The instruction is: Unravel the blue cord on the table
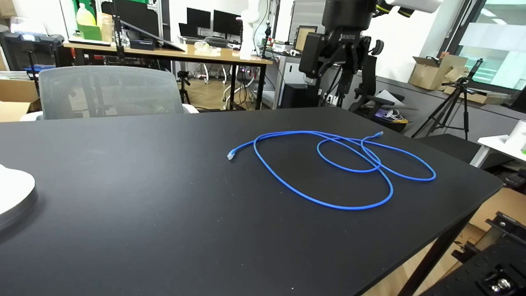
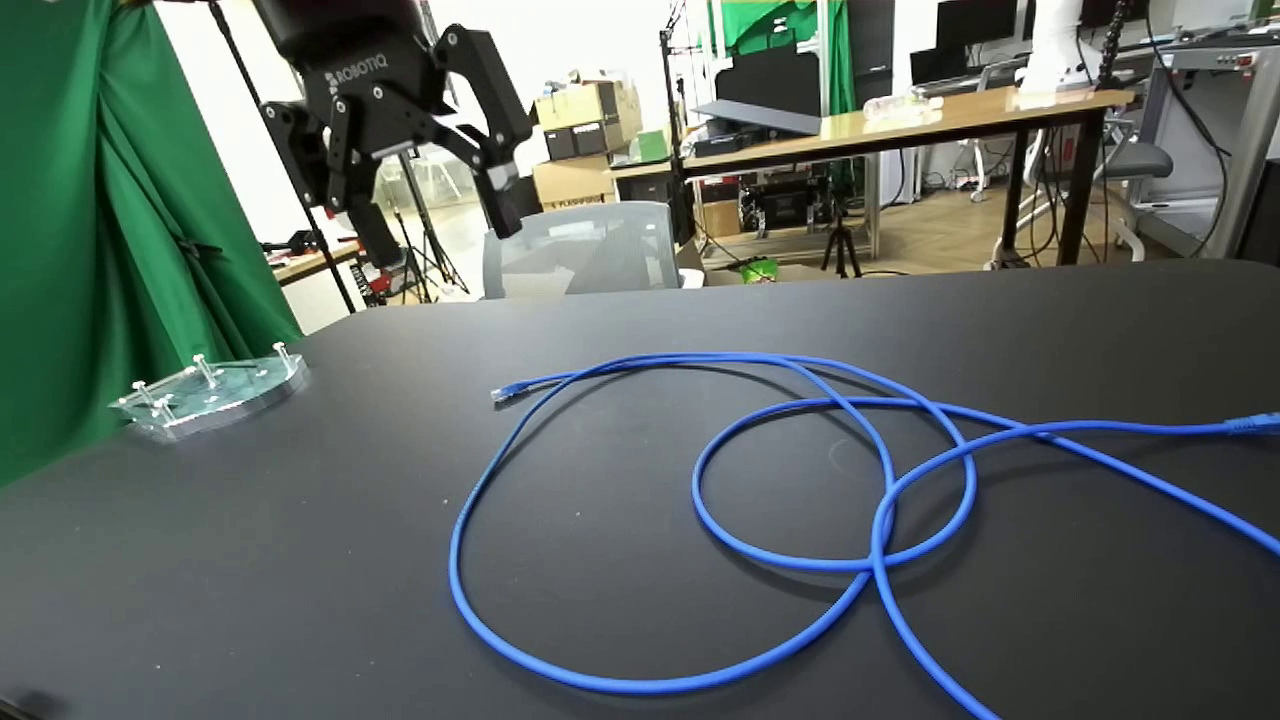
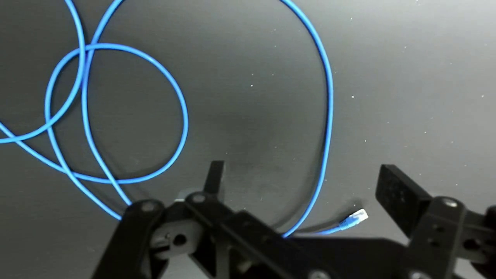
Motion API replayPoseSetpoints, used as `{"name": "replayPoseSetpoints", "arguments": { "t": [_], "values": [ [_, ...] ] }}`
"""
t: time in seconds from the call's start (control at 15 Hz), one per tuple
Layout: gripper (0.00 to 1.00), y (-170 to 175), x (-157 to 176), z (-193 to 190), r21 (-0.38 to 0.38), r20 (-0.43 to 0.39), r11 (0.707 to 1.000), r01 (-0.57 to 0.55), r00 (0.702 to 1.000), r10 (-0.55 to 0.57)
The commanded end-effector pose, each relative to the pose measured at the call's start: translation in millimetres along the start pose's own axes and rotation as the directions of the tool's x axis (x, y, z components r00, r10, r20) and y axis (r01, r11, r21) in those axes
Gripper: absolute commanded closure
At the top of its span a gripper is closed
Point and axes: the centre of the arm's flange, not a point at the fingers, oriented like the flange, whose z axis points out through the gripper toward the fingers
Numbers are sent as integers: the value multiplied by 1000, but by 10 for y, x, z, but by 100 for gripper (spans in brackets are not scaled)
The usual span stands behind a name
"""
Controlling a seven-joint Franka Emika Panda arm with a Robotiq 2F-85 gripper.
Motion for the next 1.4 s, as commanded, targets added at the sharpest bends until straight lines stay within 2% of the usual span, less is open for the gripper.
{"name": "replayPoseSetpoints", "arguments": {
  "t": [0.0,0.07,0.2,0.27,0.53,0.87,1.13,1.33],
  "values": [
    [0,6,12,-1,1,-1,1000,-2,1000,2],
    [0,8,14,11,-4,-6,1000,-12,1000,12],
    [0,-12,150,149,3,-23,992,-127,992,127],
    [0,-53,238,244,16,-4,982,-188,982,189],
    [0,-243,472,709,-46,-62,955,-293,955,290],
    [0,-334,716,1259,-112,-29,933,-341,940,340],
    [0,-484,882,1550,-60,64,946,-320,944,323],
    [0,-627,1011,1700,-27,105,949,-314,943,315]
  ]
}}
